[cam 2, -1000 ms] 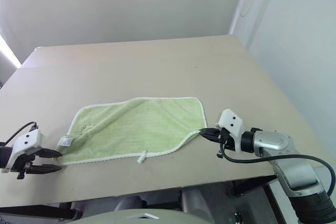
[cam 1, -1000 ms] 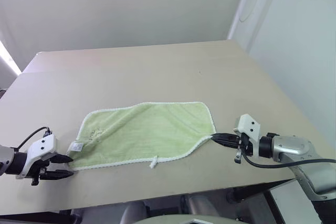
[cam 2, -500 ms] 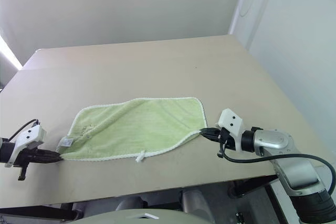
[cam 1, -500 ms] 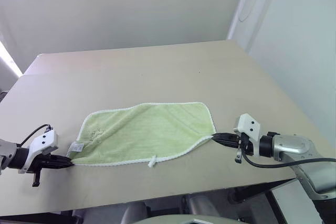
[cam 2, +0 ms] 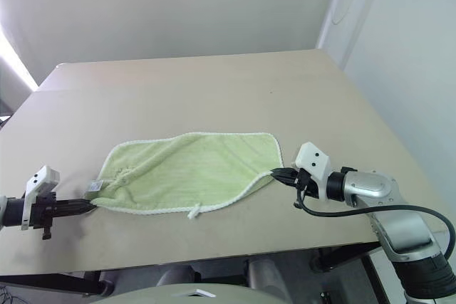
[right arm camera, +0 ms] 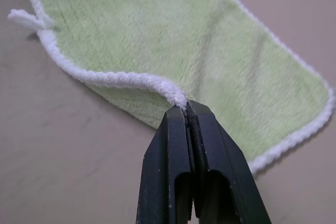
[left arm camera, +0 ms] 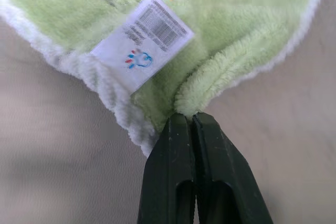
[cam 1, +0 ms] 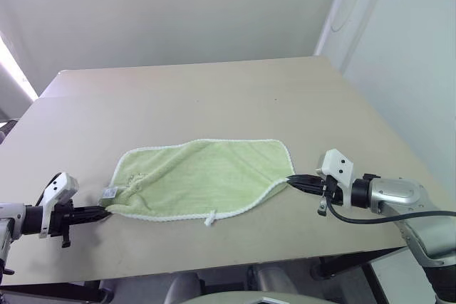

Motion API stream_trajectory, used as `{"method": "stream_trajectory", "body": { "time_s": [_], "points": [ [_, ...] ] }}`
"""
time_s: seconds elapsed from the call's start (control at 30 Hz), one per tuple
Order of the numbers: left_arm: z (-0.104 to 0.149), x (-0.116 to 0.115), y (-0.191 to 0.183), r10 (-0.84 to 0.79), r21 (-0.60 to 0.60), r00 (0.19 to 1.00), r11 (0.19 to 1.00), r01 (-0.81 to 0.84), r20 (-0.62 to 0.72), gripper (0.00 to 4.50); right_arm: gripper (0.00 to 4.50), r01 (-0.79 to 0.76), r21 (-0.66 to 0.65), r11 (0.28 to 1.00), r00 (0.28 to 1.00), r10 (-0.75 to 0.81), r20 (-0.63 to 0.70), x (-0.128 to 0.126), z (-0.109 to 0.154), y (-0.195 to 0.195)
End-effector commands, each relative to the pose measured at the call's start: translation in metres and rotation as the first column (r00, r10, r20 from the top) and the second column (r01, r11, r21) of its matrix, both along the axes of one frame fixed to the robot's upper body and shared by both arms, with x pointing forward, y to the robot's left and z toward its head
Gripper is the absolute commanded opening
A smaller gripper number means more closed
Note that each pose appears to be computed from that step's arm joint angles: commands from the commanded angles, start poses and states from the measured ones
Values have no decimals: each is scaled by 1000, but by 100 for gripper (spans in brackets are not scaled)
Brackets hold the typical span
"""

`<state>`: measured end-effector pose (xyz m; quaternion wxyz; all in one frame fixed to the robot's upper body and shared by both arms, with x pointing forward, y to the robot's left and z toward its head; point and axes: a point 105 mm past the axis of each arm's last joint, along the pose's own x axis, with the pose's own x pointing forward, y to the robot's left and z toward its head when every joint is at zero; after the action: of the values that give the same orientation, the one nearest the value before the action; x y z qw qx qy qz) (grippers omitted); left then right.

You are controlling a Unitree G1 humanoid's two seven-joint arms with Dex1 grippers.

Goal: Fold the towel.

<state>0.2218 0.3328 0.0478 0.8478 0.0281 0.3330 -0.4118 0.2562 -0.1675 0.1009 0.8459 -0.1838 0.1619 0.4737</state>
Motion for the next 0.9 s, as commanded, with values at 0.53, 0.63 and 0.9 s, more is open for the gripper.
{"method": "stream_trajectory", "body": {
  "time_s": [0.53, 0.63, 0.9],
  "points": [
    [159, 38, -60, 52, -78, 989, 996, -41, 138, 7, 0, 33, 38, 999, 997, -36, 74, 15, 27, -16],
    [148, 41, -46, 100, -84, 988, 992, -90, 116, 7, 0, 27, 49, 998, 996, -31, 80, 18, 27, -13],
    [132, 47, -21, 225, -108, 971, 970, -216, 77, 7, 0, 36, 54, 998, 996, -41, 83, 22, 29, -17]
  ]
}}
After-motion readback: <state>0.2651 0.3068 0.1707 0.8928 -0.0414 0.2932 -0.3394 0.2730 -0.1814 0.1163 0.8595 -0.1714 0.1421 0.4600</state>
